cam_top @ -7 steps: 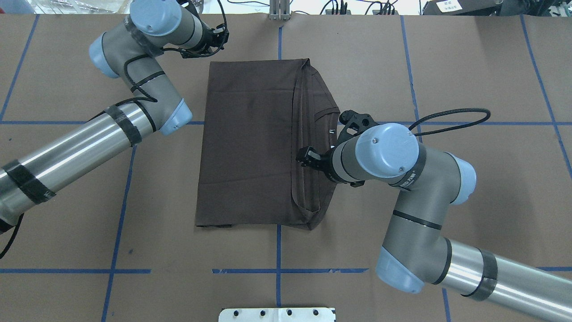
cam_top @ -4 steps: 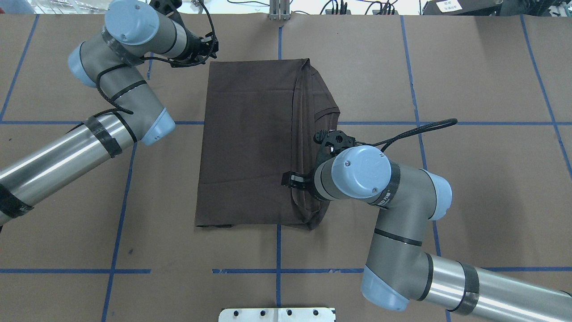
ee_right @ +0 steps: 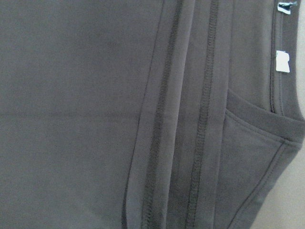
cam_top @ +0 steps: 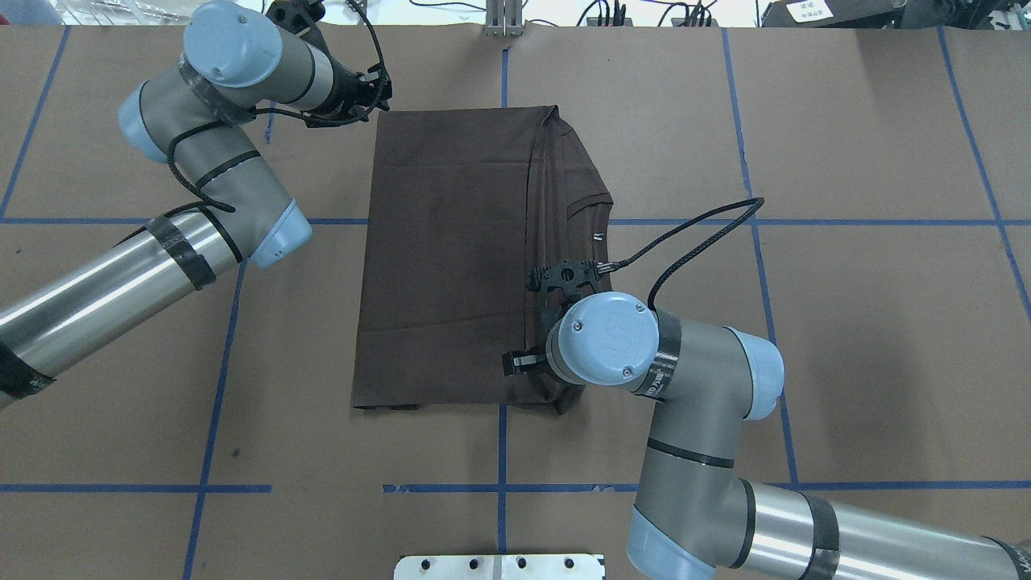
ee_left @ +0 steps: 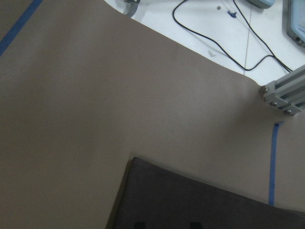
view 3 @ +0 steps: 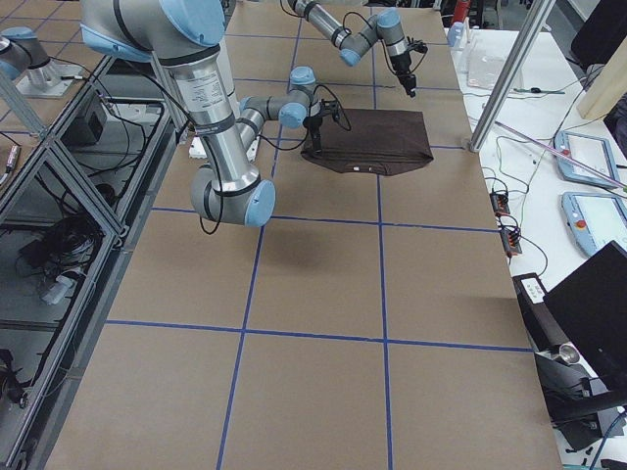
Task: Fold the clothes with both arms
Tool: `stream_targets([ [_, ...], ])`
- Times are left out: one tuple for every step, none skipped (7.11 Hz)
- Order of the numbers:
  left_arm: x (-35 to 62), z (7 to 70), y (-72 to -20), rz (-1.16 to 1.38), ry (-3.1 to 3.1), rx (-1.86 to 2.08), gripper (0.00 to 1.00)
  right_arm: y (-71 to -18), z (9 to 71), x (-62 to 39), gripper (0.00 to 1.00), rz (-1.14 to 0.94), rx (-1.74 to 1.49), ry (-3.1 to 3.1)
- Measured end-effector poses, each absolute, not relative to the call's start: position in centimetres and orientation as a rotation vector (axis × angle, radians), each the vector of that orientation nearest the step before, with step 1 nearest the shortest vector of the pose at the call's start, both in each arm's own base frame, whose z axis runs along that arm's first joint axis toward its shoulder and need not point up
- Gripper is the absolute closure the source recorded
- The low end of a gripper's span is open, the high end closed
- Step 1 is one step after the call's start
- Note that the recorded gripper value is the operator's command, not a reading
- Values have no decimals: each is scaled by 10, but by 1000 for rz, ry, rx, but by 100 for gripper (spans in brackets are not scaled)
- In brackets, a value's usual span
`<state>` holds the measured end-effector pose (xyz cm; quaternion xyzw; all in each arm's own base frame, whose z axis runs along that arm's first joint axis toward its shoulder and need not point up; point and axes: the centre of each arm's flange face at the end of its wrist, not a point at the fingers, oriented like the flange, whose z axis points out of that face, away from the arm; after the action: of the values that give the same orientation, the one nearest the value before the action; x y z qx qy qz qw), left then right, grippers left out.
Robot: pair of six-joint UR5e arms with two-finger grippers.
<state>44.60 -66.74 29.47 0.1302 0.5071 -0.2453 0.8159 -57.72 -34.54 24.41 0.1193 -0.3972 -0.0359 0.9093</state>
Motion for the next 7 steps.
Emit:
stream_targets([
  [446, 299, -667, -523, 1077, 275, 57, -345, 245, -583, 0, -85, 253, -808],
  [446, 303, -666, -523, 1074, 273, 57, -344, 249, -589, 0, -98, 263, -791],
  [445, 304, -666, -523, 1073, 273, 57, -344, 255, -592, 0, -110, 271, -774],
  [445, 305, -665, -523, 1072, 273, 57, -345, 263, -590, 0, -119, 276, -759],
  [445, 305, -665, -522, 1072, 273, 57, -348, 275, -583, 0, -130, 280, -739],
  [445, 306, -665, -522, 1071, 273, 57, -349, 292, -565, 0, -151, 288, -722],
  [445, 306, -665, -522, 1071, 273, 57, -342, 316, -531, 0, -186, 299, -705],
])
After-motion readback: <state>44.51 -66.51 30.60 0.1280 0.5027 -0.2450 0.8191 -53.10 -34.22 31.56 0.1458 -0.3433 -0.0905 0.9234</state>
